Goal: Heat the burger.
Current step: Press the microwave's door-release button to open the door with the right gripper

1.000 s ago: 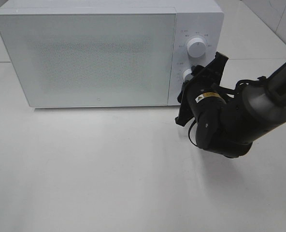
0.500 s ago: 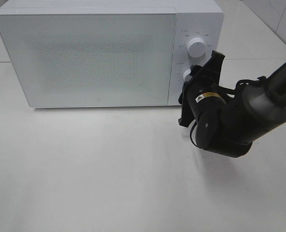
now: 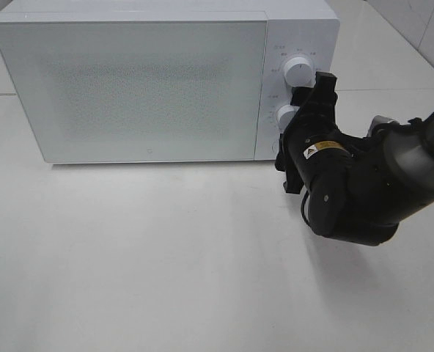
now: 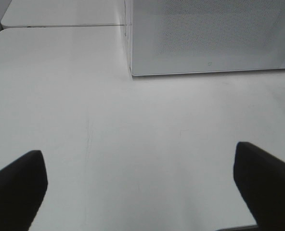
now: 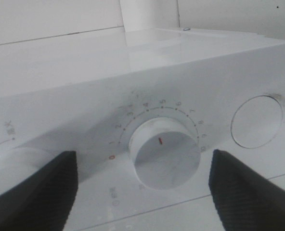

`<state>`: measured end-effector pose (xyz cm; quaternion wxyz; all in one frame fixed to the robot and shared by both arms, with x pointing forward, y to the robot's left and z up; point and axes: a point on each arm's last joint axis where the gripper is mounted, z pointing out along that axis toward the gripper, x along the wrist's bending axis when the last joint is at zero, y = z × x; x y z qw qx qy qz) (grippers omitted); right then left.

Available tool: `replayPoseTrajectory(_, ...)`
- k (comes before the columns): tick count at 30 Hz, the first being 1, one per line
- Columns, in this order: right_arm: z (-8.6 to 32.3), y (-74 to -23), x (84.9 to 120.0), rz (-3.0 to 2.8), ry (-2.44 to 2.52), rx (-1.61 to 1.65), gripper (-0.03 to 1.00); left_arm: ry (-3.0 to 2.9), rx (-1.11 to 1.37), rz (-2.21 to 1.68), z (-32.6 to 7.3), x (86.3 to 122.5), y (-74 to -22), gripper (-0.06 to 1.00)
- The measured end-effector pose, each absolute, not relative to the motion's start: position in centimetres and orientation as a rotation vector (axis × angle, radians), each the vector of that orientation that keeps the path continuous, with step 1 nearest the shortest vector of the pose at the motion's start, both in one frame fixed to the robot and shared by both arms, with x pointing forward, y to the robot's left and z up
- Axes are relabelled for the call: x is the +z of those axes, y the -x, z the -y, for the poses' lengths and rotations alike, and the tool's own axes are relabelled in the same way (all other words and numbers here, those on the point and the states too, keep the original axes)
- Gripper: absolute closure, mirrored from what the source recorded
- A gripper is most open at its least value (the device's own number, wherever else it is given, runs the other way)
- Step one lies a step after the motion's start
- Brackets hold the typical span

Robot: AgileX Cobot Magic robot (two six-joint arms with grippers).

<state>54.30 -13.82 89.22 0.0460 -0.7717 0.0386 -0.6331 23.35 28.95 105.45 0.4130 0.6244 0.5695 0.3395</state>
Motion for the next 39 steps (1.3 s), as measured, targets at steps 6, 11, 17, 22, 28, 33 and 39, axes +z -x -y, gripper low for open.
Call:
replayPoseTrajectory(6, 14.0, -53.2, 89.4, 0.043, 2.368, -1.915, 0.23, -1.570, 0.854, -1.432, -28.9, 105.5, -23.3, -0.05)
replayPoseTrajectory(11, 14.0, -51.4, 89.1, 0.415, 2.464, -1.808, 0.23, -1.570, 0.854, -1.432, -28.9, 105.5, -23.3, -0.05)
replayPoseTrajectory(17, 14.0, -49.8, 89.9, 0.794, 2.515, -1.696, 0.22, -1.570, 0.854, -1.432, -28.9, 105.5, -23.3, -0.05)
replayPoseTrajectory(22, 14.0, -47.9, 91.8, 1.428, 2.471, -1.502, 0.22, -1.570, 0.854, -1.432, -28.9, 105.5, -23.3, -0.05)
replayPoseTrajectory(28, 14.2, -46.5, 93.2, 1.847, 2.330, -1.374, 0.22, -1.570, 0.854, -1.432, -28.9, 105.5, -23.3, -0.05)
replayPoseTrajectory(33, 14.2, -44.9, 94.3, 2.259, 2.074, -1.114, 0.22, -1.570, 0.854, -1.432, -28.9, 105.5, -23.3, -0.05)
replayPoseTrajectory(39, 14.3, -43.5, 95.3, 2.509, 1.811, -0.902, 0.22, -1.570, 0.854, -1.432, -28.9, 105.5, -23.3, -0.05)
